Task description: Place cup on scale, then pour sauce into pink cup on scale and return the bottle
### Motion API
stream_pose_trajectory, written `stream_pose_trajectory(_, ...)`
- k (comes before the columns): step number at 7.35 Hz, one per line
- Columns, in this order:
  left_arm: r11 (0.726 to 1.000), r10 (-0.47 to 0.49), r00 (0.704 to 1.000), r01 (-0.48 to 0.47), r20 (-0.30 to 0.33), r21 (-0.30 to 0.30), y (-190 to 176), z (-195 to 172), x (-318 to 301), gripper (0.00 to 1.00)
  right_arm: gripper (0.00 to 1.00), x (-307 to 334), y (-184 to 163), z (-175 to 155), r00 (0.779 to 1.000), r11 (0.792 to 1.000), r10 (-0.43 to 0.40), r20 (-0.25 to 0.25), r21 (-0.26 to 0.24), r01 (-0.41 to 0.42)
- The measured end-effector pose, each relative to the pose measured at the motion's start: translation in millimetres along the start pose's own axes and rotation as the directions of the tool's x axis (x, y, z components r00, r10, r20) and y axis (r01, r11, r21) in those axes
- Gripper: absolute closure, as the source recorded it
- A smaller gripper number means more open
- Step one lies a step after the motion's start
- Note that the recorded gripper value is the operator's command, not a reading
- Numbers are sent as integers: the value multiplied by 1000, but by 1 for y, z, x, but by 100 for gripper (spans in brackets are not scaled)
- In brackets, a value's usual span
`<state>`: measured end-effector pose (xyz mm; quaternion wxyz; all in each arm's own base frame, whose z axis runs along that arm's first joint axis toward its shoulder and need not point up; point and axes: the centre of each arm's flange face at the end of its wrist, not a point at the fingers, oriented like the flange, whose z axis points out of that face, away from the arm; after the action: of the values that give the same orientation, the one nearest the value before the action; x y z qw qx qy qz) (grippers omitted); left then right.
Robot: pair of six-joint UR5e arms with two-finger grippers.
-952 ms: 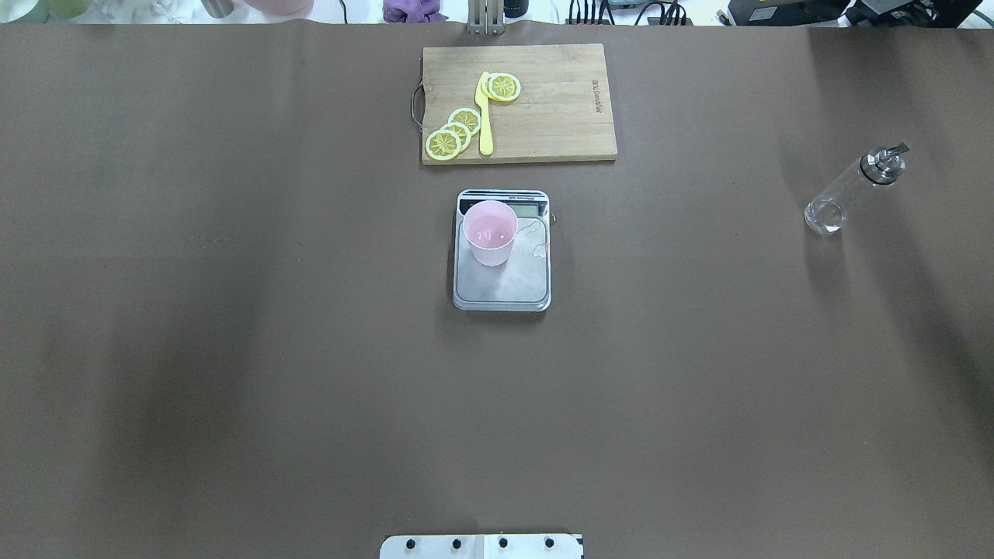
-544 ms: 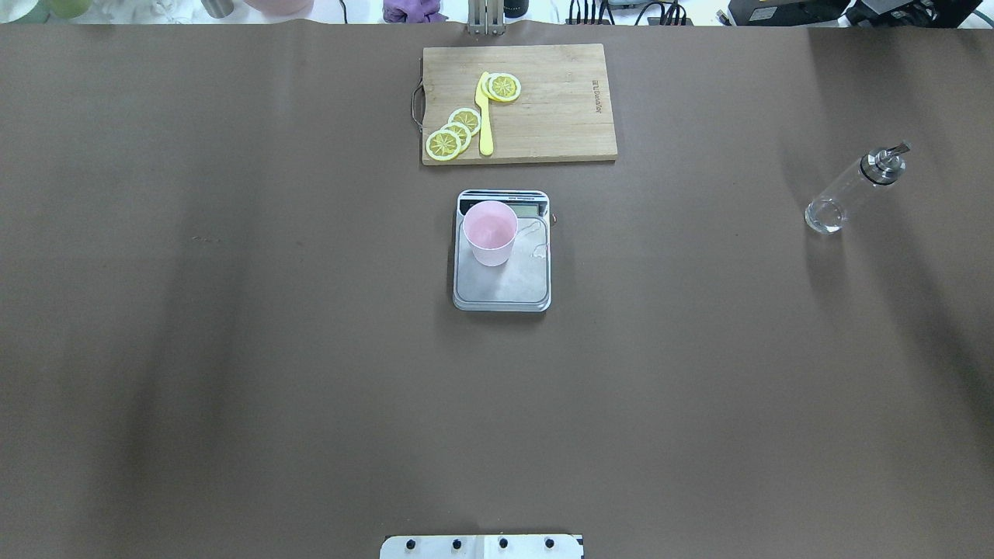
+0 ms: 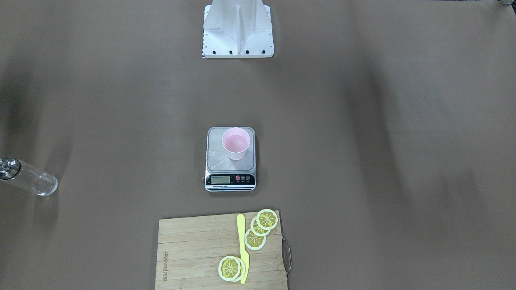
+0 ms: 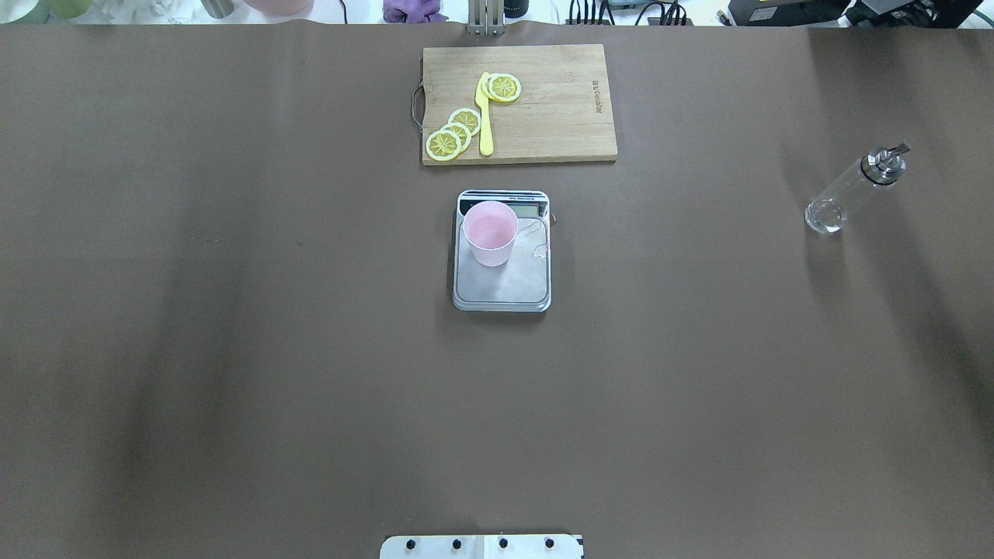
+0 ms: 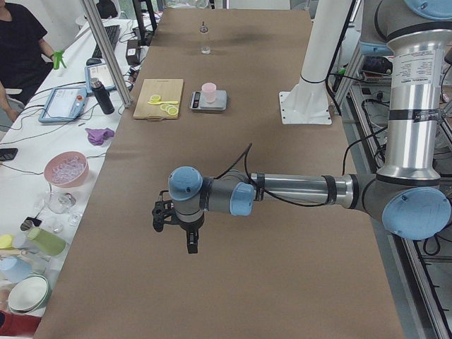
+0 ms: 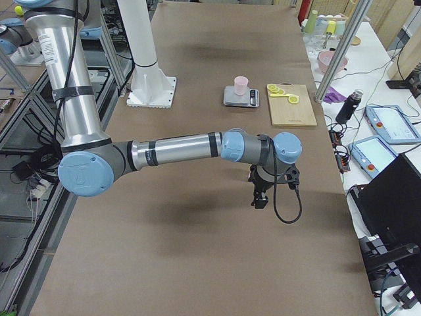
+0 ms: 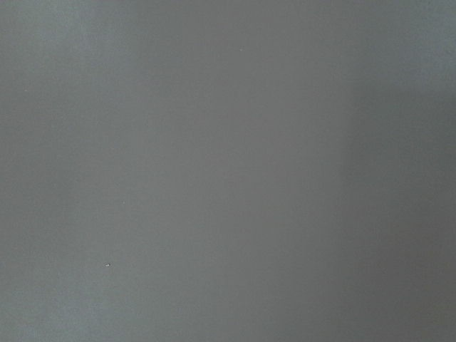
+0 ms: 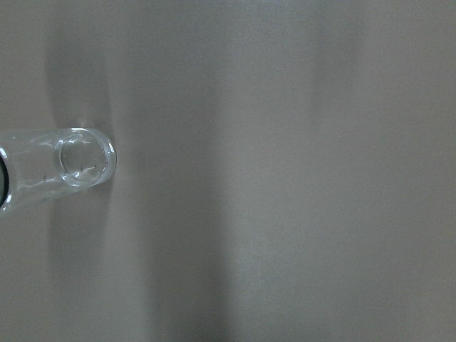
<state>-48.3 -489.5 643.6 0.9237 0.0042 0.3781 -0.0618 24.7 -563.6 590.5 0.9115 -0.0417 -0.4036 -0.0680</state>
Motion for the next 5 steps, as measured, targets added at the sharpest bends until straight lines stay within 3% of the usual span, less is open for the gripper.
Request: stream_pose_trajectory(5,1000,1,1000,-1,0,0,0,0,1,2,0,18,15,8,999,999,36,6,-12,-36)
